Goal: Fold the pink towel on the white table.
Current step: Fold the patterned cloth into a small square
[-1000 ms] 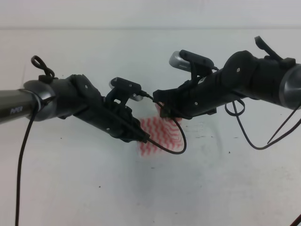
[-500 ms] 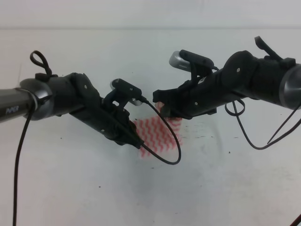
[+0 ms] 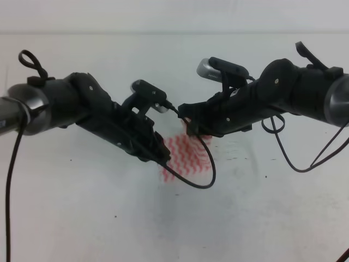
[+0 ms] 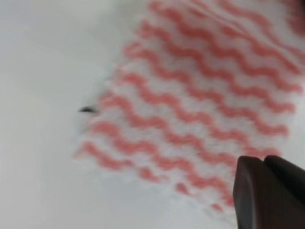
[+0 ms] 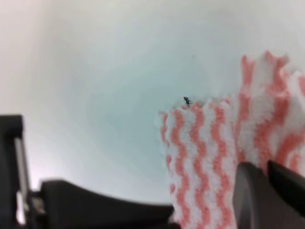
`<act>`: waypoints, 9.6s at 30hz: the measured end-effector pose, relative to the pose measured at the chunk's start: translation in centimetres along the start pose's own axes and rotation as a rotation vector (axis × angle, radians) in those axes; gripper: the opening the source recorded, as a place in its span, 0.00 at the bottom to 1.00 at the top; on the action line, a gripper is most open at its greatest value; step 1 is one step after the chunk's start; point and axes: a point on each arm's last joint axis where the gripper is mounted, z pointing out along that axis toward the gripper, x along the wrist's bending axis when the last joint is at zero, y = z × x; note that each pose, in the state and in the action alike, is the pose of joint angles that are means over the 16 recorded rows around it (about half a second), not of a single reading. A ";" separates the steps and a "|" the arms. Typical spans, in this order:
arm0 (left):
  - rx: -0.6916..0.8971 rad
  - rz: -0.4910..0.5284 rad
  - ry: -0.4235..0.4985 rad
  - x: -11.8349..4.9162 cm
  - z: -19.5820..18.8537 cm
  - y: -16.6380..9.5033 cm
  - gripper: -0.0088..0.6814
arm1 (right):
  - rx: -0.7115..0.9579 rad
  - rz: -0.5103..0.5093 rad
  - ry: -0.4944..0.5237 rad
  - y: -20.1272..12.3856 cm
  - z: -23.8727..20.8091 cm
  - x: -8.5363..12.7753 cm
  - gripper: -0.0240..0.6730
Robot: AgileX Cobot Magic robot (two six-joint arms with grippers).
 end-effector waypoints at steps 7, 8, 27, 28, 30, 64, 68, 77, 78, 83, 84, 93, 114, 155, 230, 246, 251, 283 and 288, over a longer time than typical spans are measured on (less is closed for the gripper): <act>0.015 0.008 -0.050 -0.2 0.8 -0.4 0.01 | -0.002 -0.002 -0.002 0.0 0.0 0.0 0.01; 0.020 0.006 -0.055 -0.1 1.0 -0.5 0.01 | -0.002 -0.003 -0.002 0.0 0.0 0.0 0.01; 0.064 -0.018 -0.092 0.3 3.2 -1.5 0.01 | 0.004 0.012 0.006 0.0 0.1 0.0 0.02; 0.063 -0.018 -0.092 0.3 3.2 -1.5 0.01 | 0.004 0.013 0.007 0.0 0.1 0.0 0.02; 0.061 -0.018 -0.094 0.2 3.2 -1.5 0.01 | 0.006 0.015 0.009 -0.1 0.1 0.0 0.02; 0.032 -0.001 -0.090 0.1 2.6 -1.1 0.01 | 0.027 -0.020 0.029 -1.0 1.0 1.2 0.02; 0.029 0.013 -0.078 0.2 2.4 -1.0 0.01 | 0.026 -0.026 0.029 -1.0 1.0 1.2 0.02; 0.026 0.037 -0.057 0.2 2.0 -0.8 0.01 | 0.025 -0.036 0.031 -1.0 1.0 1.2 0.03; 0.026 0.039 -0.055 0.2 2.0 -0.8 0.01 | 0.025 -0.036 0.031 -1.0 1.0 1.2 0.03; 0.023 0.042 -0.051 0.2 1.9 -0.7 0.01 | 0.025 -0.036 0.032 -1.0 1.0 1.2 0.03; 0.022 0.043 -0.050 0.2 1.9 -0.7 0.01 | 0.026 -0.036 0.032 -1.0 1.0 1.2 0.03; 0.015 0.038 -0.019 0.4 1.6 -0.6 0.01 | 0.023 -0.035 0.032 -1.0 1.0 1.2 0.03; 0.052 0.081 0.097 1.5 1.5 -0.8 0.01 | 0.003 -0.035 0.029 -0.8 1.0 1.2 0.03; -0.229 0.493 -0.185 3.7 -3.6 -1.6 0.01 | -0.006 -0.027 0.037 -0.7 1.0 1.3 0.01; -0.275 0.169 -0.160 6.5 -1.5 -2.0 0.01 | 0.007 -0.024 0.057 -0.9 1.6 1.2 0.38; -0.176 -0.383 -0.106 7.3 -1.9 -2.3 0.01 | 0.059 -0.054 0.054 -1.5 2.1 0.9 0.08; -0.134 -0.423 -0.110 6.5 -1.1 -2.1 0.01 | 0.063 -0.051 0.050 -1.6 2.4 0.8 0.05; -0.161 -0.379 0.025 6.4 0.8 -1.4 0.01 | 0.110 -0.056 0.047 -2.1 3.3 0.3 0.01; -0.186 -0.369 0.039 6.3 0.1 -1.0 0.01 | 0.126 -0.052 0.046 -2.3 3.5 0.2 0.01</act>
